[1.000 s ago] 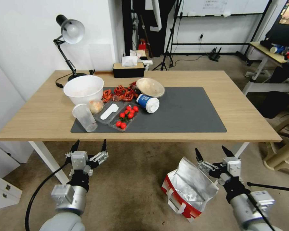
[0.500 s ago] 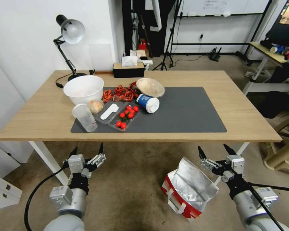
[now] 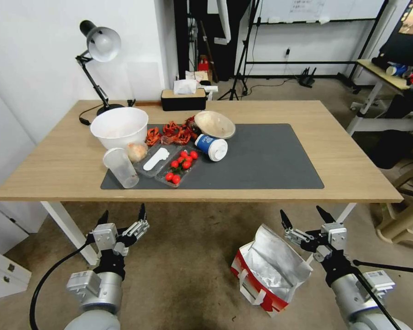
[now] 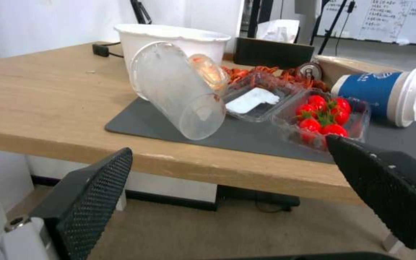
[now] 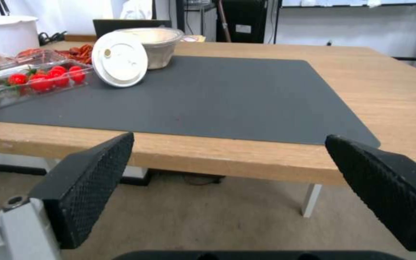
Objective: Pick up the food delivery bag from the floor and place it on the table.
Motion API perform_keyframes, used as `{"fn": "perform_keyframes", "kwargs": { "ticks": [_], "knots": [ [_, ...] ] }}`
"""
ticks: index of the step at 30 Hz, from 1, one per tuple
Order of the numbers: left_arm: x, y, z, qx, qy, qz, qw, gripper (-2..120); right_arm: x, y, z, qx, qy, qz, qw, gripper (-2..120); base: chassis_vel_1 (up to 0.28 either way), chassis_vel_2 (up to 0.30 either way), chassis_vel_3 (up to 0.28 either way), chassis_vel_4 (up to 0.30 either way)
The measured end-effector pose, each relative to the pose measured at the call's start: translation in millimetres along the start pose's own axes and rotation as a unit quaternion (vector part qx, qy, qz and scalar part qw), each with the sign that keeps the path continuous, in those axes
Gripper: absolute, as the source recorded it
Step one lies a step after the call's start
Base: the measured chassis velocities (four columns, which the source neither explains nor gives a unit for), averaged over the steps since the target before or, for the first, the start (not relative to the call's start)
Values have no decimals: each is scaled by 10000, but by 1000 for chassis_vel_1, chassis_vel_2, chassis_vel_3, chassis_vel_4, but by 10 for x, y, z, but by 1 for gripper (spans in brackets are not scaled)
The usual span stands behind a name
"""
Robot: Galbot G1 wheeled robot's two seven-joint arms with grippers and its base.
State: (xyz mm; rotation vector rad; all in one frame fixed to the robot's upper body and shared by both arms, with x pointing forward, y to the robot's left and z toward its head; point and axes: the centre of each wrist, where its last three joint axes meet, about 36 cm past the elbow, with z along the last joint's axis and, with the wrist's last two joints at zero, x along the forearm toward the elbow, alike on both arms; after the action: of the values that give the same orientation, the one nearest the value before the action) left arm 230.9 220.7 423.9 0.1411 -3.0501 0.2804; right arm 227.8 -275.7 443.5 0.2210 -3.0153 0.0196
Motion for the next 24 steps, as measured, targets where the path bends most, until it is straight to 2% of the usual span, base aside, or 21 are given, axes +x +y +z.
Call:
{"fn": "perform_keyframes", "kwargs": {
  "ticks": [24],
  "knots": [
    [-12, 15, 50, -87, -7, 1, 10000, 100, 19, 24, -18, -56, -48, -11, 10000, 100, 0, 0, 0, 0]
  ]
}}
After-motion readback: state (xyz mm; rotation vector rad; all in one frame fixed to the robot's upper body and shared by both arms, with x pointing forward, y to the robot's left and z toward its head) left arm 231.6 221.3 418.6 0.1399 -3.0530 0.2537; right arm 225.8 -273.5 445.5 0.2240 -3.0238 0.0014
